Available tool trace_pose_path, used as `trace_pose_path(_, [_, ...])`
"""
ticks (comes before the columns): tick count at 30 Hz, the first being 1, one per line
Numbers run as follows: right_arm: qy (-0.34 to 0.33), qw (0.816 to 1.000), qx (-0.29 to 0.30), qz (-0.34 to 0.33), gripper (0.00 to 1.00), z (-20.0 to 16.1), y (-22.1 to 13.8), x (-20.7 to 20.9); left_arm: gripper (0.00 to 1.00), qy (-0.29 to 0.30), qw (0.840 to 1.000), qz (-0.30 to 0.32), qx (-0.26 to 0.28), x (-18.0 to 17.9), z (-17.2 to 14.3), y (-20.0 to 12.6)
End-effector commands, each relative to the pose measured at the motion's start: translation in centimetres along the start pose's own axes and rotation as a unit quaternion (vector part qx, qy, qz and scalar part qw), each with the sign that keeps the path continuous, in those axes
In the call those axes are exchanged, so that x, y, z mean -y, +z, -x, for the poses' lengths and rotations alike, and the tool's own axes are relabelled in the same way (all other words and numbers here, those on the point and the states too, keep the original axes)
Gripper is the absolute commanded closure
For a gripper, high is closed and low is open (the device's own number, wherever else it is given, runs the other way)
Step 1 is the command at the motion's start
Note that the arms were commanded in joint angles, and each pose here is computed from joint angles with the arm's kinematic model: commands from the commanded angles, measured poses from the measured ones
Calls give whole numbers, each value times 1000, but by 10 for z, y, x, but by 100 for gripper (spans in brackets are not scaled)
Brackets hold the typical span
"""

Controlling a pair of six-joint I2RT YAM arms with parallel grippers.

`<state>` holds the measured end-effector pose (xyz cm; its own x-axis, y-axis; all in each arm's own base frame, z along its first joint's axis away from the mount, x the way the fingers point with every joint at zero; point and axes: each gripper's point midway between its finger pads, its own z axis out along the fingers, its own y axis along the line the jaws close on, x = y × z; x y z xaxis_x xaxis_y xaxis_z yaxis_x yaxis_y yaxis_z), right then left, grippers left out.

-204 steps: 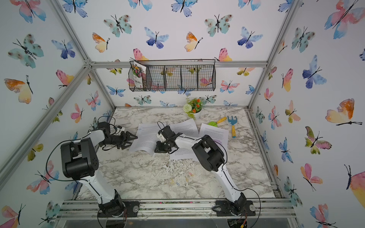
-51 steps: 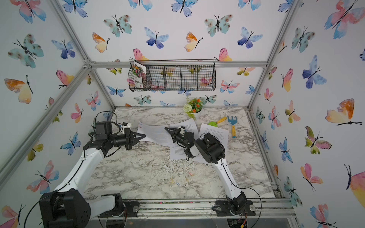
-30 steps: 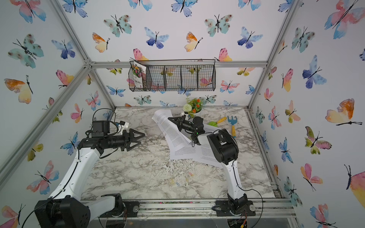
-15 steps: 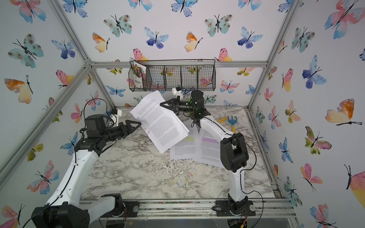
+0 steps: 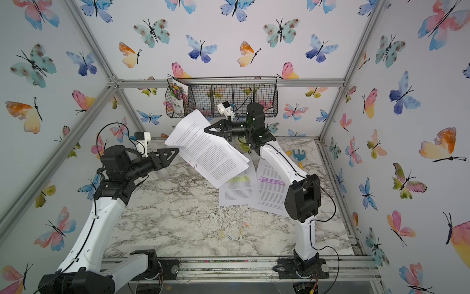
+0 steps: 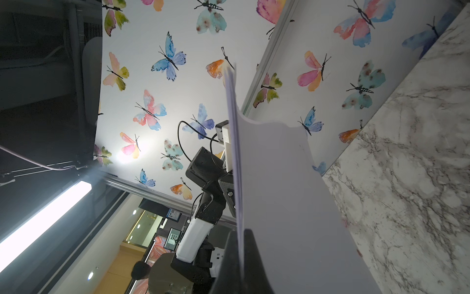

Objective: Unclip the paperclips from the documents
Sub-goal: Remove the paper clip from the document.

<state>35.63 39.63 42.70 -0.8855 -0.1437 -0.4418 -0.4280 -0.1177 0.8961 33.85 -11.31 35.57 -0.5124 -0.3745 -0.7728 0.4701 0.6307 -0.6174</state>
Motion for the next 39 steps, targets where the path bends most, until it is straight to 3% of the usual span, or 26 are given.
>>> trace_pose_path(1, [-58, 997, -30, 29, 98, -14, -7, -55, 23, 38, 997, -61, 6, 23, 5, 0])
trace_pose_path(6, [-78, 995, -45, 49, 98, -23, -12, -80, 23, 36, 996, -76, -11, 23, 2, 5])
trace_pose_path(14, [-88, 992, -60, 64, 98, -29, -14, -93, 23, 36, 985, -166, -27, 53, 3, 9])
trace_pose_path(15, [-85, 992, -60, 64, 98, -29, -14, -91, 29, 37, 984, -174, -25, 57, 4, 8])
trace_pose_path(16, [-85, 992, -60, 64, 98, -30, -14, -89, 41, 38, 982, -184, -21, 62, 6, 6])
trace_pose_path(19, [-84, 993, -56, 63, 98, -29, -15, -84, 54, 30, 978, -205, -26, 71, 8, 7])
trace_pose_path(21, [-85, 993, -48, 62, 98, -26, -20, -80, 76, 23, 977, -208, -34, 71, 8, 9])
trace_pose_path(22, [-84, 994, -45, 61, 98, -24, -23, -79, 79, 20, 978, -205, -35, 70, 7, 10])
trace_pose_path(32, [-71, 996, -25, 45, 98, -18, -48, -65, 76, 16, 987, -160, -29, 57, 9, 13])
trace_pose_path(36, [-71, 996, -22, 45, 98, -19, -50, -63, 94, 7, 986, -164, -38, 55, 7, 16])
trace_pose_path(39, [-73, 996, -16, 46, 98, -17, -51, -63, 96, -10, 984, -172, -52, 53, 3, 19])
